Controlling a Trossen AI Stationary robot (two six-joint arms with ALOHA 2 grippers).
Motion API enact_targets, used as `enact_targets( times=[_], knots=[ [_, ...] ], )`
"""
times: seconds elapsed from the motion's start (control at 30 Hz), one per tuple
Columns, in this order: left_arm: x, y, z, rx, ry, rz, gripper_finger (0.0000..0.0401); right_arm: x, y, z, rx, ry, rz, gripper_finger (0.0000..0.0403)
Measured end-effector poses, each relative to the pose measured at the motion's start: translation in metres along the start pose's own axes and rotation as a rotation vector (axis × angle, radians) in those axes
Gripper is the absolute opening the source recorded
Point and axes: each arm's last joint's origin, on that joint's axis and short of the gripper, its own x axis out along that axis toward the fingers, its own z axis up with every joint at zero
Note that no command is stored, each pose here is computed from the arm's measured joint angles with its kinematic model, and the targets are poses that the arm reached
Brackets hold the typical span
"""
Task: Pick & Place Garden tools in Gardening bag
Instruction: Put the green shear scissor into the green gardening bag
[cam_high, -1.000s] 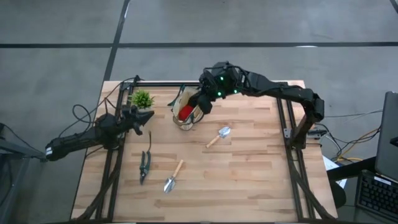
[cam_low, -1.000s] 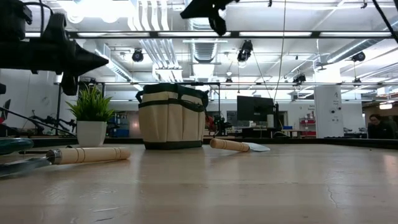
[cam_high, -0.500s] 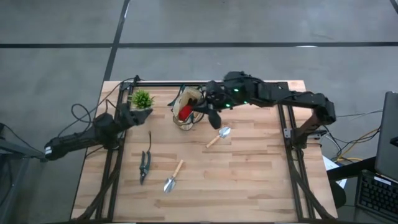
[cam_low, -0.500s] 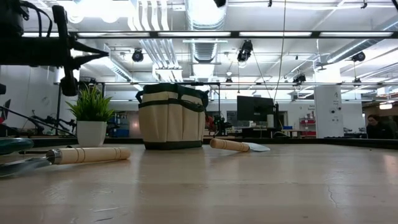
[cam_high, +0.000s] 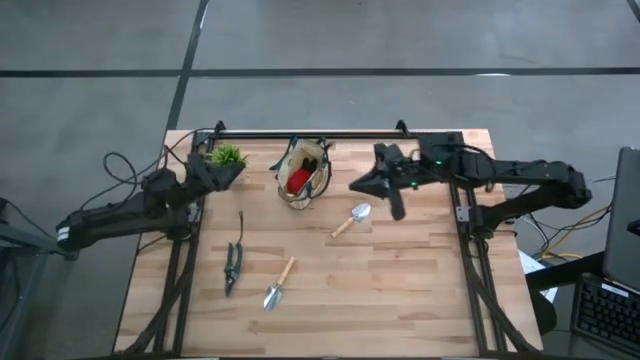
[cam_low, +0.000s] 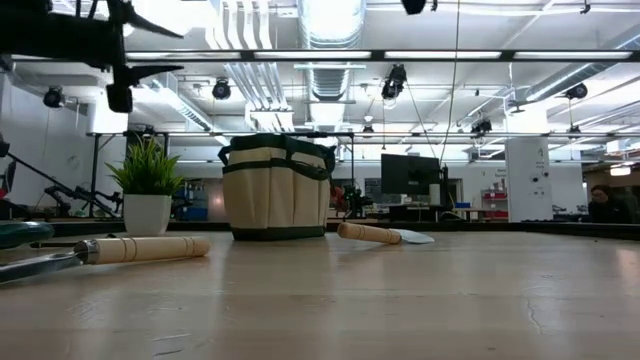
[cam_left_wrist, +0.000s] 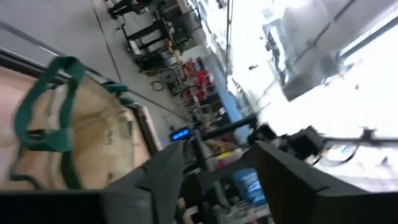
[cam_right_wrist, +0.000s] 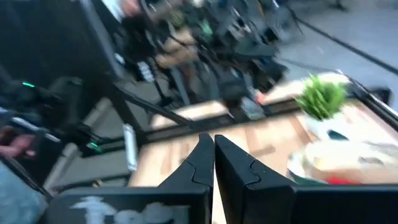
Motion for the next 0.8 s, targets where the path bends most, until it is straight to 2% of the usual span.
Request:
enact_targets(
  times=[0.13,0.23,0.33,0.43,0.5,0.63,0.8],
  knots=[
    [0.006,-0.004,0.001,-0.084,-0.038,-0.02,0.0255,-0.02,0.002,-0.016,-0.013,-0.101,0.095,0.0008],
    [0.008,-0.008,0.003,-0.091,-0.066,-0.019,0.0264,-0.033,-0.001,-0.032,-0.003,-0.112,0.072,0.0008],
    [0.01,-0.016,0.005,-0.056,-0.037,-0.038,0.0259,-0.047,-0.01,-0.051,-0.091,-0.061,-0.08,0.0008],
    [0.013,-0.028,0.009,-0.006,-0.002,-0.013,0.0252,-0.055,-0.02,-0.074,0.079,-0.036,-0.291,0.0008],
    [0.015,-0.037,0.012,0.044,0.047,0.058,0.0249,-0.058,-0.024,-0.087,0.084,-0.017,-0.316,0.0008],
    [0.014,-0.051,0.019,0.143,0.182,0.307,0.0245,-0.063,-0.023,-0.105,0.039,0.021,-0.146,0.0008],
    [0.013,-0.057,0.022,0.152,0.321,0.643,0.0245,-0.065,-0.028,-0.124,0.017,-0.013,-0.077,0.0008]
  ],
)
